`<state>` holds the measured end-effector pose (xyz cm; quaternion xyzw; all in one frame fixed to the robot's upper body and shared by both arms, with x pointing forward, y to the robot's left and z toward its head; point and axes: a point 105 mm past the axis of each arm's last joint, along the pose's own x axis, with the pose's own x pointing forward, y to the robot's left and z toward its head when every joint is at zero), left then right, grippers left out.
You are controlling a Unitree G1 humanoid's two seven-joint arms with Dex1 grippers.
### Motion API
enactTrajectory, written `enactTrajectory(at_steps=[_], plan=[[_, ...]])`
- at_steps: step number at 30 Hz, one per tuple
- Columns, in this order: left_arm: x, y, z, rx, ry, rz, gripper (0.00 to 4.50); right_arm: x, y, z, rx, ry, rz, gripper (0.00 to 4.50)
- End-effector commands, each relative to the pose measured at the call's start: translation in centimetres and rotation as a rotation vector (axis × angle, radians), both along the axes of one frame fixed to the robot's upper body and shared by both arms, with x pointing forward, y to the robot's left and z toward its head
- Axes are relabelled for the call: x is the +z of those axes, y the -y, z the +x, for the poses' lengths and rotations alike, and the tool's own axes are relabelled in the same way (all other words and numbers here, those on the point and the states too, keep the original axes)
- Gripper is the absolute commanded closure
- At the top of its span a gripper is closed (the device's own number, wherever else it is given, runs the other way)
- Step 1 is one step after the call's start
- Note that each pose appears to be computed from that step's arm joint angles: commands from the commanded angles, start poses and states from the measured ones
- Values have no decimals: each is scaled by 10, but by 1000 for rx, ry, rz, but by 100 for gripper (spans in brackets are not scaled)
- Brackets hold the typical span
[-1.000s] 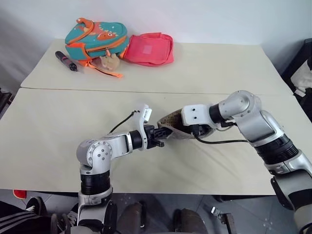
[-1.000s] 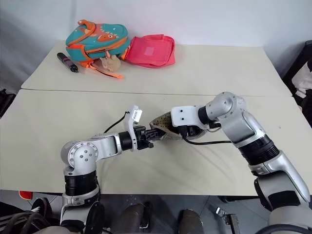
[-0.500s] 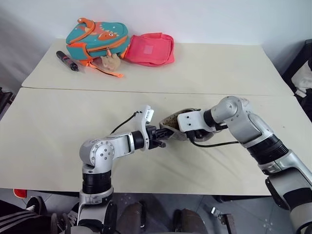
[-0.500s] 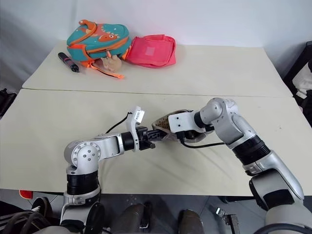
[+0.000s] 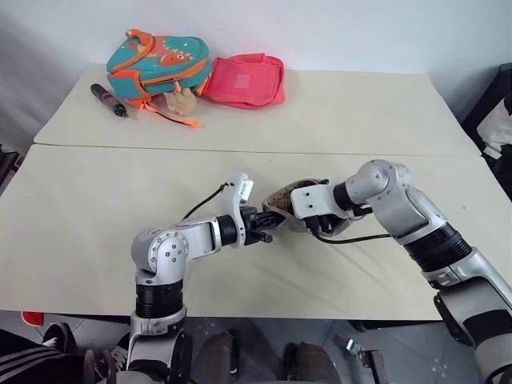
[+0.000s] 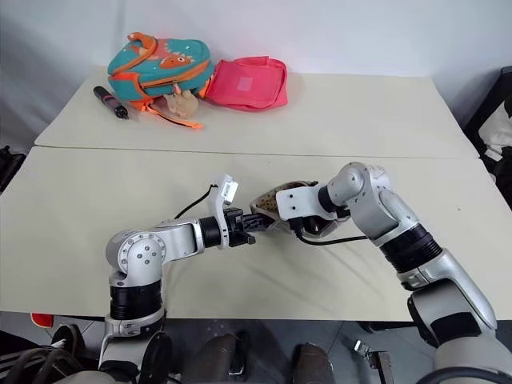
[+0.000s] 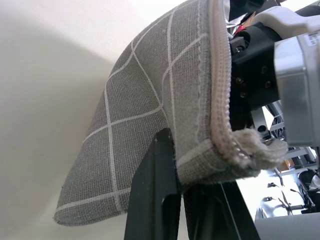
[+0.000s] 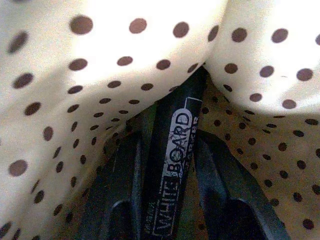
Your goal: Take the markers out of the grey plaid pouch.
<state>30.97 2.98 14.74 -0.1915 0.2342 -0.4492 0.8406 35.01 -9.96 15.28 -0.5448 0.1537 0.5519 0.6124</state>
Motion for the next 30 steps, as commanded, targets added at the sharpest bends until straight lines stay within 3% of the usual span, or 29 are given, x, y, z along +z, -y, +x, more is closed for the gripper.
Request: enactTrajectory(at_steps=[1,5,13,17,22,25,30], plan=[[13,0,1,7,60,-28,450,21,-4,-10,23,-7,86,342],[13,-1,1,10,58,-27,450,51,-11,-17,34,-7,203,342],[11,-3,3,16,65,-6,450,61,-9,-15,6,-26,345,342],[19,-2,2,13,70,-41,450,38,17,-4,-48,34,159,342],[25,2,3,2,92,-28,450,34,3,-7,-6,31,161,342],[35,8,4,-1,93,-60,450,31,11,1,-22,73,87,342],[24,-4,7,21,113,41,450,37,23,4,-59,43,139,342]])
